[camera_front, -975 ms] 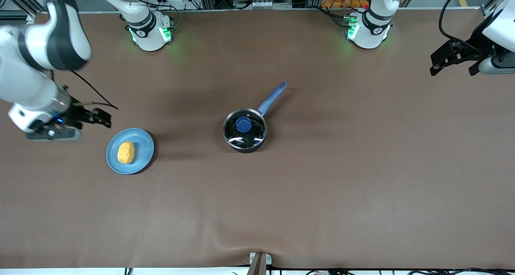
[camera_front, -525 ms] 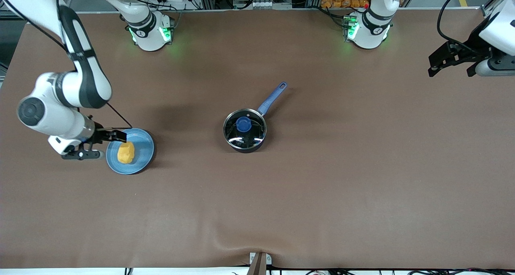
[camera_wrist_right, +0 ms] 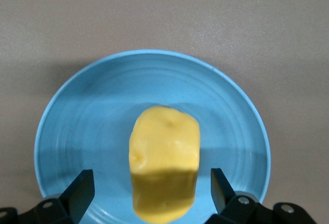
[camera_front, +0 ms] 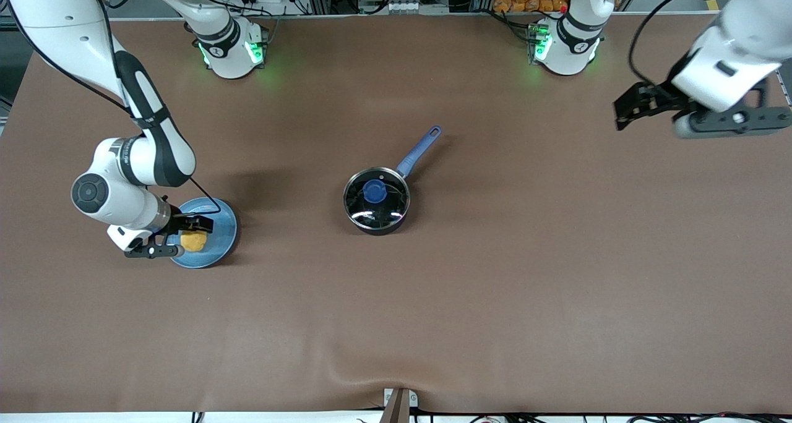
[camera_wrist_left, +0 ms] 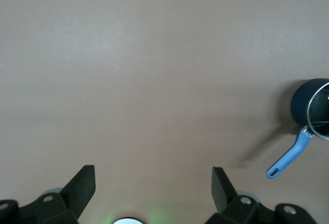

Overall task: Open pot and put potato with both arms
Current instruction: 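Grasp and lift the potato with the right gripper while the left gripper reaches the lid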

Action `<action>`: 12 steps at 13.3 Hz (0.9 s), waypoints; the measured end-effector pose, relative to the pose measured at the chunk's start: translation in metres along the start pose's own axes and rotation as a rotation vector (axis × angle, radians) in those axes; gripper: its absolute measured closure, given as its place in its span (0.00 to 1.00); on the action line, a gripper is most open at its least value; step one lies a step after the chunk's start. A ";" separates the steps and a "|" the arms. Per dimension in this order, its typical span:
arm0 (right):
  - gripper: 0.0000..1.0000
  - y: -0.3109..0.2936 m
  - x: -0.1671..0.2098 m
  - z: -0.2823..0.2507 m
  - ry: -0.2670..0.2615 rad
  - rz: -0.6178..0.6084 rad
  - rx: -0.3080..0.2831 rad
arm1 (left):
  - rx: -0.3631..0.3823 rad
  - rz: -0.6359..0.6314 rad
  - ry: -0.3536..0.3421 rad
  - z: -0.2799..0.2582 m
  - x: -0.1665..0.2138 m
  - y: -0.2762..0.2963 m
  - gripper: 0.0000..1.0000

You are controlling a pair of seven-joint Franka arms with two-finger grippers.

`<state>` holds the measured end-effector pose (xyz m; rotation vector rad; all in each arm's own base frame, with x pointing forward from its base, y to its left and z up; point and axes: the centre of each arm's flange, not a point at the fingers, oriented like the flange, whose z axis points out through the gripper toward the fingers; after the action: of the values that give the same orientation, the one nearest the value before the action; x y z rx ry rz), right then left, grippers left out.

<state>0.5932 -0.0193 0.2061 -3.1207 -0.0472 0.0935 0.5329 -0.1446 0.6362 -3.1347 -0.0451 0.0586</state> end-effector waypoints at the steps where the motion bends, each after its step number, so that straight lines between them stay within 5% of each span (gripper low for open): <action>1: 0.00 0.000 0.001 0.005 0.006 0.000 0.000 | -0.002 0.004 -0.004 0.003 0.003 0.014 0.00; 4: 0.06 0.001 0.001 0.021 0.008 0.001 0.001 | -0.008 0.014 -0.020 0.020 0.010 0.048 0.00; 7: 0.44 0.001 0.004 0.021 0.012 0.001 0.001 | -0.029 -0.018 -0.001 0.041 0.018 0.090 0.00; 12: 0.46 -0.006 0.014 -0.079 -0.061 -0.011 0.002 | -0.046 -0.069 -0.026 0.080 0.017 0.179 0.00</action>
<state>0.6113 -0.0141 0.2842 -3.1150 -0.0658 0.1889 0.5524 -0.3225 0.5542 -3.1753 -0.1565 0.0996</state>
